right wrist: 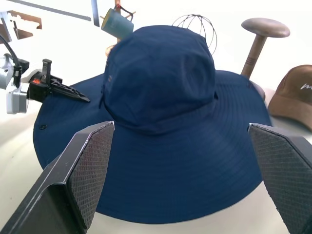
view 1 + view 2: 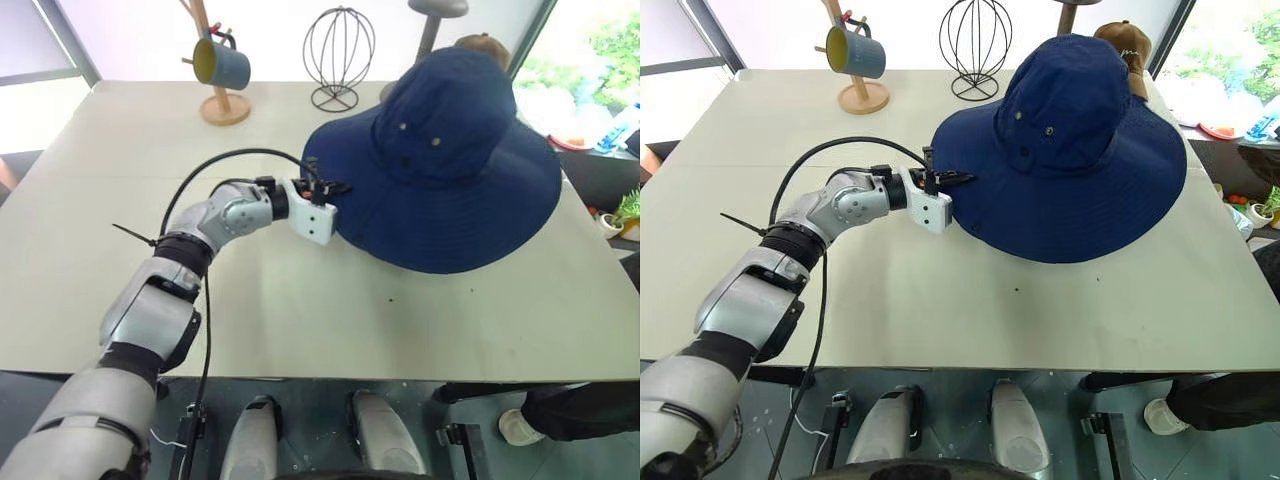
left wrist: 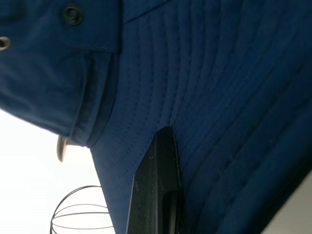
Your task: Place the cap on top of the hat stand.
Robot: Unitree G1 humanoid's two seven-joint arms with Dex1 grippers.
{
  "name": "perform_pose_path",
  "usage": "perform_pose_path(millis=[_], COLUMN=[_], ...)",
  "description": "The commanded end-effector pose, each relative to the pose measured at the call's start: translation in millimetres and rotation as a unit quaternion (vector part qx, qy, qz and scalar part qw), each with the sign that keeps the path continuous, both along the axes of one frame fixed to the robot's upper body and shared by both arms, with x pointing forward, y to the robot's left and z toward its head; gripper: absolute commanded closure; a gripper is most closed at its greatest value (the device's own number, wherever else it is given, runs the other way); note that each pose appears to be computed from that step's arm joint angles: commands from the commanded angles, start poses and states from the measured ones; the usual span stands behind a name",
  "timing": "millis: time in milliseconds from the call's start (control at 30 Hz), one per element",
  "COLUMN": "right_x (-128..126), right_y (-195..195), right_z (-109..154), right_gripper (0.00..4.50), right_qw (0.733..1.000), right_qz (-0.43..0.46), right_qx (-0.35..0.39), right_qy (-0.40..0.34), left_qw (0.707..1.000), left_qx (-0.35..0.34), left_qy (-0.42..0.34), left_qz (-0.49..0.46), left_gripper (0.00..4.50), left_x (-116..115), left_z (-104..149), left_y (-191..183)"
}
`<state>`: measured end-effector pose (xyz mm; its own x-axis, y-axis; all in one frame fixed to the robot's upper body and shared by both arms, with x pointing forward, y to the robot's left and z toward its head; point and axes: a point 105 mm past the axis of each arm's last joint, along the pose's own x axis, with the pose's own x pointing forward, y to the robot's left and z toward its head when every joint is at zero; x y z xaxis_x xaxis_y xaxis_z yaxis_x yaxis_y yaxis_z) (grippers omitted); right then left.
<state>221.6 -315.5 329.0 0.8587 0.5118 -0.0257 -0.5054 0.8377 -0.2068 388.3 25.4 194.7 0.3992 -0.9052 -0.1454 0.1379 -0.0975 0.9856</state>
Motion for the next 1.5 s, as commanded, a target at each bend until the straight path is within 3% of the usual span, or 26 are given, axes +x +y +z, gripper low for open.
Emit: perform_pose_path(millis=[33, 300, 400, 633, 900, 1067, 1167, 1300, 1400, 1500], right_x=[-5, -2, -1, 3, 9, 17, 22, 25, 29, 34], right_y=[4, 5, 5, 6, 6, -1, -6, -14, -22, -26], right_z=[6, -2, -4, -6, -7, -16, -21, -27, -29, -28], right_gripper=[0.0, 0.0, 0.0, 0.0, 0.0, 0.0, 0.0, 0.0, 0.0, 0.0], right_qw=[1.0, 1.0, 1.0, 1.0, 1.0, 0.999, 0.998, 0.997, 0.996, 0.996], right_qz=[0.003, 0.003, 0.004, 0.007, 0.018, 0.02, 0.021, 0.025, 0.024, 0.025], right_qx=[-0.016, -0.011, -0.007, -0.003, -0.016, -0.034, -0.043, -0.059, -0.056, -0.054], right_qy=[-0.02, -0.014, -0.015, -0.013, -0.004, 0.016, 0.029, 0.049, 0.063, 0.072], left_qw=[1.0, 0.997, 0.996, 0.998, 0.999, 0.984, 0.945, 0.847, 0.797, 0.781], left_qx=[0.011, 0.067, 0.075, 0.054, 0.035, 0.026, -0.028, -0.195, -0.297, -0.325], left_qy=[-0.013, 0.004, 0.013, -0.002, 0.022, 0.176, 0.318, 0.475, 0.493, 0.5], left_qz=[-0.015, -0.043, -0.049, -0.037, -0.014, 0.012, 0.073, 0.14, 0.182, 0.185], left_gripper=[4.45, 4.45, 3.64, 0.33, 0.33, 0.33, 0.33, 0.33, 0.33, 0.16], left_x=[-1, -12, -15, -13, -18, -50, -62, -60, -51, -58], left_z=[22, 28, 25, 38, 51, 50, 55, 90, 116, 129], left_y=[3, 20, 23, 26, 60, 112, 143, 178, 207, 224])
